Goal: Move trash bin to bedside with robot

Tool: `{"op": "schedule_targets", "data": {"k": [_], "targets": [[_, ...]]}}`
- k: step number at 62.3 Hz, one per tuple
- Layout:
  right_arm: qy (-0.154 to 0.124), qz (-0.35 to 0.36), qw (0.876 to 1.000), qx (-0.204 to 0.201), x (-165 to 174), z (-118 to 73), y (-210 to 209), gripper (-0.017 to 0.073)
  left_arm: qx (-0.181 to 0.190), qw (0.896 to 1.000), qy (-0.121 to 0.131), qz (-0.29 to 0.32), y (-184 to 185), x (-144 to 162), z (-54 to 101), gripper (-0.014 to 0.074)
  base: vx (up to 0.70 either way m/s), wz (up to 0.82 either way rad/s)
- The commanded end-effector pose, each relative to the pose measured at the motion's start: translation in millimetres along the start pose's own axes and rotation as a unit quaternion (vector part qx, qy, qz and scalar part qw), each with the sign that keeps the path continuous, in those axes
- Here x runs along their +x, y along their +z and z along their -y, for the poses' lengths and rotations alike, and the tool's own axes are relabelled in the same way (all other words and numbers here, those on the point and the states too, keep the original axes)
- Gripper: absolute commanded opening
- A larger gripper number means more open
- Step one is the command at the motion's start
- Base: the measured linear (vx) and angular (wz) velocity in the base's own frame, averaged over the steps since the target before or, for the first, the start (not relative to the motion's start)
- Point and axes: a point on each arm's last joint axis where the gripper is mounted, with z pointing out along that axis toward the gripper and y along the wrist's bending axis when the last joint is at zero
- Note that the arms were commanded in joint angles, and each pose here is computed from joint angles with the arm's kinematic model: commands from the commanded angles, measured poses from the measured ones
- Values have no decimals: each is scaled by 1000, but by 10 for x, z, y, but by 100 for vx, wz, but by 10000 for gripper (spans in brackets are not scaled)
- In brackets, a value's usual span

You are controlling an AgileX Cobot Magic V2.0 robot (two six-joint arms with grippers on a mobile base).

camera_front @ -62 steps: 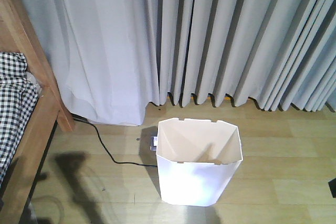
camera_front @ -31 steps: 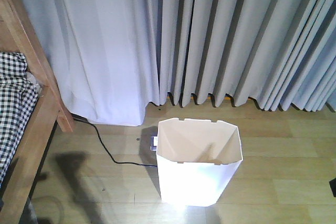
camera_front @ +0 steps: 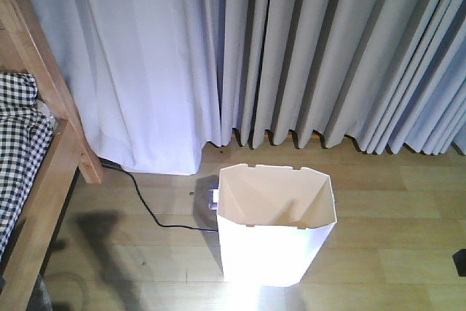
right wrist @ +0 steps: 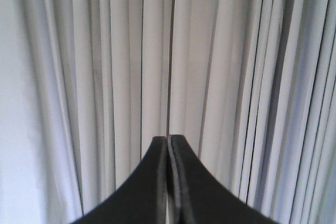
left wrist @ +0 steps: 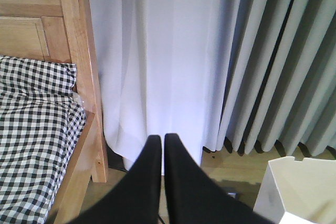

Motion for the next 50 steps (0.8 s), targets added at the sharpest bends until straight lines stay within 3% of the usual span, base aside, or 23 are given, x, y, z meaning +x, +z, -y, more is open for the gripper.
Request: {"op": "schedule_targets", "data": {"k": [1, 50], "targets": [[-10, 37, 999, 1, -46, 0, -10, -9, 4, 1000, -3, 31, 5, -51, 6, -6, 0, 0], [-10, 37, 999, 1, -46, 0, -10, -9, 4, 1000, -3, 31, 5, -51, 6, -6, 0, 0]]}}
